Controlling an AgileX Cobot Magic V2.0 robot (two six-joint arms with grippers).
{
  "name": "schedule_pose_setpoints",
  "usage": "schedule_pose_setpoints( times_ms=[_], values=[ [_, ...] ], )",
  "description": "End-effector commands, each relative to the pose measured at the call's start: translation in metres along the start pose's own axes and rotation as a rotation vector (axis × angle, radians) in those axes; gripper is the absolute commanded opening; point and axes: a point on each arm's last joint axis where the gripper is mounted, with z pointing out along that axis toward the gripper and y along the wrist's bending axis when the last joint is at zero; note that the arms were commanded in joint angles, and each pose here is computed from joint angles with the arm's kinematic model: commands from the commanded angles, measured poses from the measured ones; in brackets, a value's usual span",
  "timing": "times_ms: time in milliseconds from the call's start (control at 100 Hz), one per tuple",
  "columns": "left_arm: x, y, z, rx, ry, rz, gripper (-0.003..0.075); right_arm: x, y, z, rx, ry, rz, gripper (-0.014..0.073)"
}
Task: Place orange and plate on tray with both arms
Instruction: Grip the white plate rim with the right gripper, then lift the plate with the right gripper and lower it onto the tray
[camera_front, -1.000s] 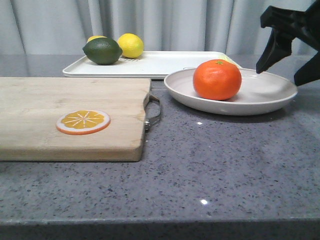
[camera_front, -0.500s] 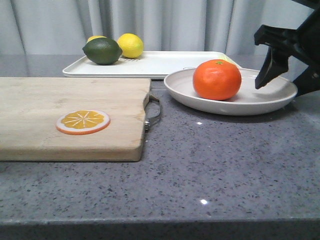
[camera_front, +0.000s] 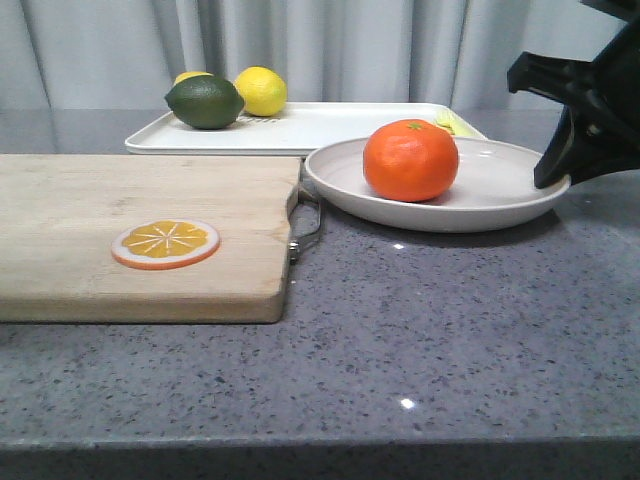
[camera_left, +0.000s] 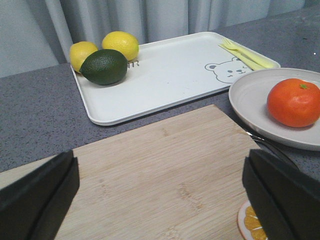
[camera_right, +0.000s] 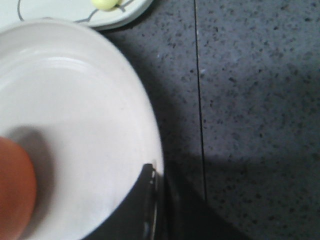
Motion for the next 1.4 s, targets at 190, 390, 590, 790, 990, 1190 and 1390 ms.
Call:
schedule_pose_setpoints(
  times_ms=[190, 390, 590, 790, 990, 1190, 1390],
  values=[
    [-0.012, 0.003, -0.003, -0.037, -0.055, -0.018, 0.0638, -0.016, 0.008, -0.014, -0.035, -0.093, 0.026, -0.0092],
    [-0.012, 0.003, -0.003, -0.037, -0.055, -0.018, 0.0638, -0.031, 0.023, -0.034, -0.103, -0.127, 0.057, -0.0092],
    [-0.012, 0.003, -0.003, -0.037, -0.055, -0.018, 0.0638, -0.069, 0.045, -0.051, -0.178, -0.181, 0.018, -0.0092],
    [-0.012, 0.003, -0.003, -0.037, -0.055, -0.018, 0.0638, -0.114, 0.064, -0.039, -0.226, -0.226, -0.009, -0.0092],
    [-0.012, 0.003, -0.003, -0.037, -0.055, -0.020, 0.0638, -0.147, 0.073, -0.001, -0.255, -0.211, -0.021, -0.0092],
    [-0.012, 0.003, -0.003, -0.034, -0.054, -0.021, 0.0638, -0.166, 0.073, 0.036, -0.262, -0.220, -0.018, -0.0092],
    [-0.012, 0.003, -0.003, -0.034, -0.054, -0.021, 0.0638, -0.172, 0.069, 0.065, -0.255, -0.236, -0.001, -0.0092]
  ],
)
